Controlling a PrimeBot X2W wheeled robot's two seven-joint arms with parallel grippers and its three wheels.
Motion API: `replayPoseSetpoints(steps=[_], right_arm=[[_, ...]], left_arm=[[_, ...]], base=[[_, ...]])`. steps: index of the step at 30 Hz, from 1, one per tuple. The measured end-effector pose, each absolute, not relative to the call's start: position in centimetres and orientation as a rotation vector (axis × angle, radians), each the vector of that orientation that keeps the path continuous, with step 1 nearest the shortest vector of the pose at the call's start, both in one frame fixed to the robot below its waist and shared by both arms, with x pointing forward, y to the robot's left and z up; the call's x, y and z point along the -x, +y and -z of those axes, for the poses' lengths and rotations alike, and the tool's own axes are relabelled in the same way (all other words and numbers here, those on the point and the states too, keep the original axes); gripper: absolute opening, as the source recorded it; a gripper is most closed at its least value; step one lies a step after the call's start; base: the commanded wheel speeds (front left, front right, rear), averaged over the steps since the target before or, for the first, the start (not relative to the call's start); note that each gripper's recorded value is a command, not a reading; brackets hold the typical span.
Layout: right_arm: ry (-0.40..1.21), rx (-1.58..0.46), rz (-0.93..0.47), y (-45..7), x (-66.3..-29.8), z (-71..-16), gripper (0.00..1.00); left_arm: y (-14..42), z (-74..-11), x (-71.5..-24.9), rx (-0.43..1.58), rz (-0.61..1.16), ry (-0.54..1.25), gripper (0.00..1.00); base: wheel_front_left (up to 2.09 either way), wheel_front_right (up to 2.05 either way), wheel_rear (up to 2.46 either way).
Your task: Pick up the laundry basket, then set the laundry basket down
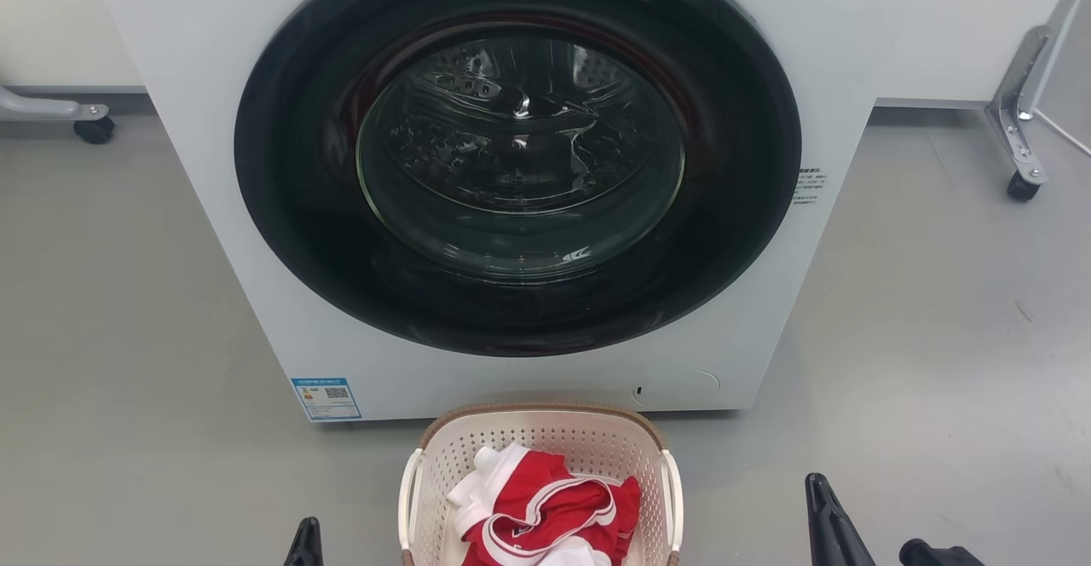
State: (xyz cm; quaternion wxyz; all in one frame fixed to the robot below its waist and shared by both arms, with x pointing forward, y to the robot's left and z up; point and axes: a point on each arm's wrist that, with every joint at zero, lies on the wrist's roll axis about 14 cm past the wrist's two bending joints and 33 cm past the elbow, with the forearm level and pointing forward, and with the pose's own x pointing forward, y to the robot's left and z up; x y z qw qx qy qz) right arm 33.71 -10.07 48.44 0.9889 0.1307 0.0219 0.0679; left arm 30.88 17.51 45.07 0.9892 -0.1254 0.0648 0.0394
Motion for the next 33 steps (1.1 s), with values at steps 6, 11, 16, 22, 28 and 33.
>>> replayPoseSetpoints(steps=[6, 11, 16, 22, 28, 33], right_arm=[[0.089, -0.356, -0.101, -11.0, -34.0, -47.8, 0.00], [0.109, -0.429, -0.081, -11.6, -34.4, -47.6, 0.00], [0.142, -0.513, -0.049, -12.5, -34.6, -47.0, 0.00], [0.158, -0.597, -0.026, -13.2, -35.0, -46.8, 0.00], [0.171, -0.687, -0.004, -13.9, -35.4, -46.7, 0.00], [0.187, -0.759, 0.016, -14.5, -35.5, -46.3, 0.00]], left_arm=[[17.7, -44.6, -31.1, 0.344, -0.095, 0.159, 0.00], [18.1, -44.5, -31.4, 0.415, -0.113, 0.171, 0.00], [18.3, -44.2, -31.8, 0.509, -0.124, 0.193, 0.00], [18.6, -44.1, -32.2, 0.592, -0.138, 0.202, 0.00], [18.7, -44.3, -32.8, 0.677, -0.140, 0.204, 0.00], [18.7, -44.2, -33.1, 0.755, -0.142, 0.206, 0.00]], base=[[0.00, 0.00, 0.00], [0.00, 0.00, 0.00], [0.00, 0.00, 0.00], [0.00, 0.00, 0.00], [0.00, 0.00, 0.00], [0.00, 0.00, 0.00]])
